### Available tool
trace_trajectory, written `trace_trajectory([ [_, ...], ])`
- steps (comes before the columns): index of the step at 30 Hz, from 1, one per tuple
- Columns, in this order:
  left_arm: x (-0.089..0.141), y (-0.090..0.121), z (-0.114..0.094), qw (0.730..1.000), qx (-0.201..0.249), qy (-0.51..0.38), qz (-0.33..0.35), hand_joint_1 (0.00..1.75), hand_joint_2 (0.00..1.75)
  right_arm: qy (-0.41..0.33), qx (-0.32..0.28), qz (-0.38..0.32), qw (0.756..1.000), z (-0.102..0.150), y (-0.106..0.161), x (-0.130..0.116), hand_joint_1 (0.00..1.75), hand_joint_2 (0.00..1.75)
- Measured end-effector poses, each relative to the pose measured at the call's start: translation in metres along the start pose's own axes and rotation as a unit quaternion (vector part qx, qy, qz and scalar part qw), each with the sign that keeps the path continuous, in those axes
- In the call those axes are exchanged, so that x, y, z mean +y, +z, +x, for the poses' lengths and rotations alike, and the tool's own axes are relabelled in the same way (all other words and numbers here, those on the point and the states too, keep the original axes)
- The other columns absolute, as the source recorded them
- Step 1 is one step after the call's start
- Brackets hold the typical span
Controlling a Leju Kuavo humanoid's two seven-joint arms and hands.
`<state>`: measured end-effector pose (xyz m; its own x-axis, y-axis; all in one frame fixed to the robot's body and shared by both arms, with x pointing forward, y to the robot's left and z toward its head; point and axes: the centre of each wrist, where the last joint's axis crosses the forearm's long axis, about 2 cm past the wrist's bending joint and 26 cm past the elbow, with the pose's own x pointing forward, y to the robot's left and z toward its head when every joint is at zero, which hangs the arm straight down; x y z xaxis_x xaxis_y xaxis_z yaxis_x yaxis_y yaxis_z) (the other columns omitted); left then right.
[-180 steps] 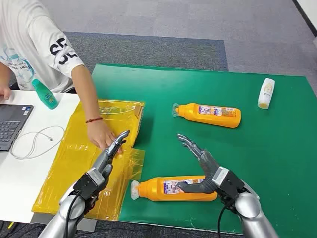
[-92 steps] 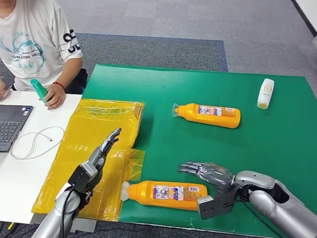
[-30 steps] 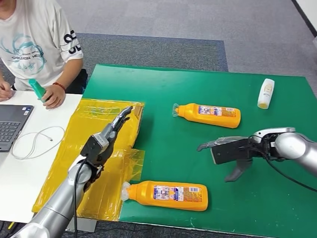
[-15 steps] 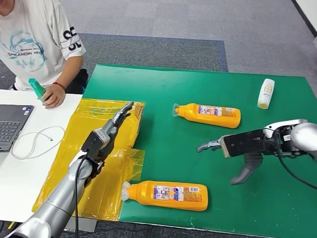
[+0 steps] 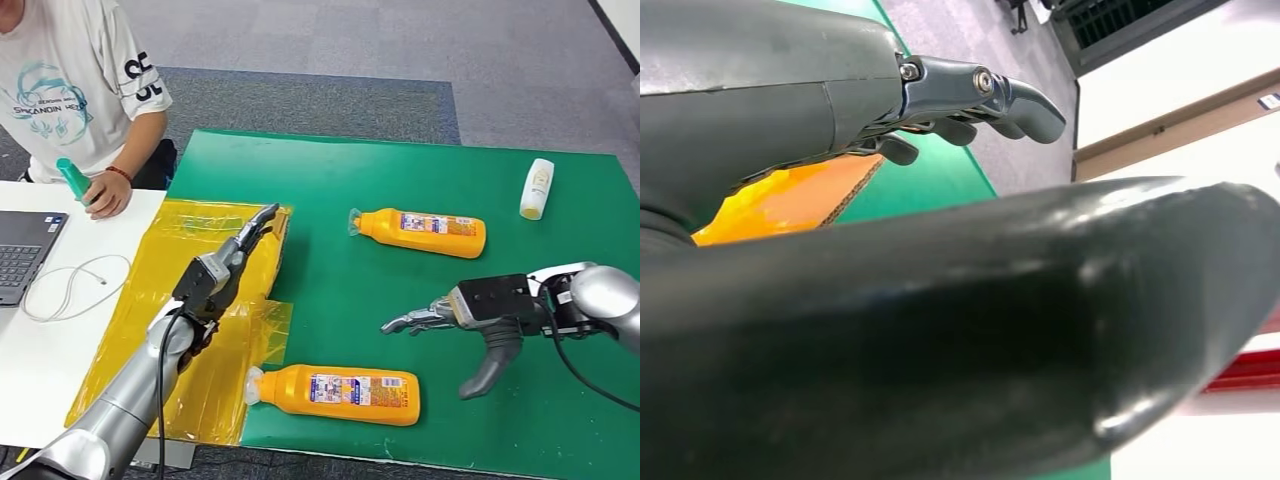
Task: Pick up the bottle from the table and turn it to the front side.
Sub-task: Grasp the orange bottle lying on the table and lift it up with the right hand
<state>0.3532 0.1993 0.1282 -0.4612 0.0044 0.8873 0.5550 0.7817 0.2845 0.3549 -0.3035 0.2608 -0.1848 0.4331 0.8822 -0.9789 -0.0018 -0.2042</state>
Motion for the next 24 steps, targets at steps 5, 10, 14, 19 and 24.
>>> trace_trajectory([
  [5,-0.004,0.008,-0.004,1.0,0.011,0.007,0.001,0.0,0.0,0.009,-0.01,-0.012,1.0,-0.027,-0.016,0.016,0.0,1.75],
  [10,-0.006,0.022,-0.011,1.0,0.028,0.005,0.0,0.0,0.0,0.028,-0.014,-0.035,0.999,-0.055,-0.026,0.036,0.0,1.75],
  [14,-0.006,0.028,-0.013,0.999,0.034,0.005,-0.001,0.0,0.0,0.022,-0.017,-0.045,0.999,-0.065,-0.029,0.045,0.0,1.75],
  [19,-0.006,0.03,-0.013,0.999,0.038,0.004,-0.002,0.0,0.0,0.016,-0.021,-0.052,0.998,-0.068,-0.029,0.047,0.0,1.75],
  [24,-0.005,0.031,-0.014,0.999,0.043,0.0,-0.004,0.0,0.0,0.016,-0.028,-0.057,0.998,-0.078,-0.035,0.056,0.0,1.75],
])
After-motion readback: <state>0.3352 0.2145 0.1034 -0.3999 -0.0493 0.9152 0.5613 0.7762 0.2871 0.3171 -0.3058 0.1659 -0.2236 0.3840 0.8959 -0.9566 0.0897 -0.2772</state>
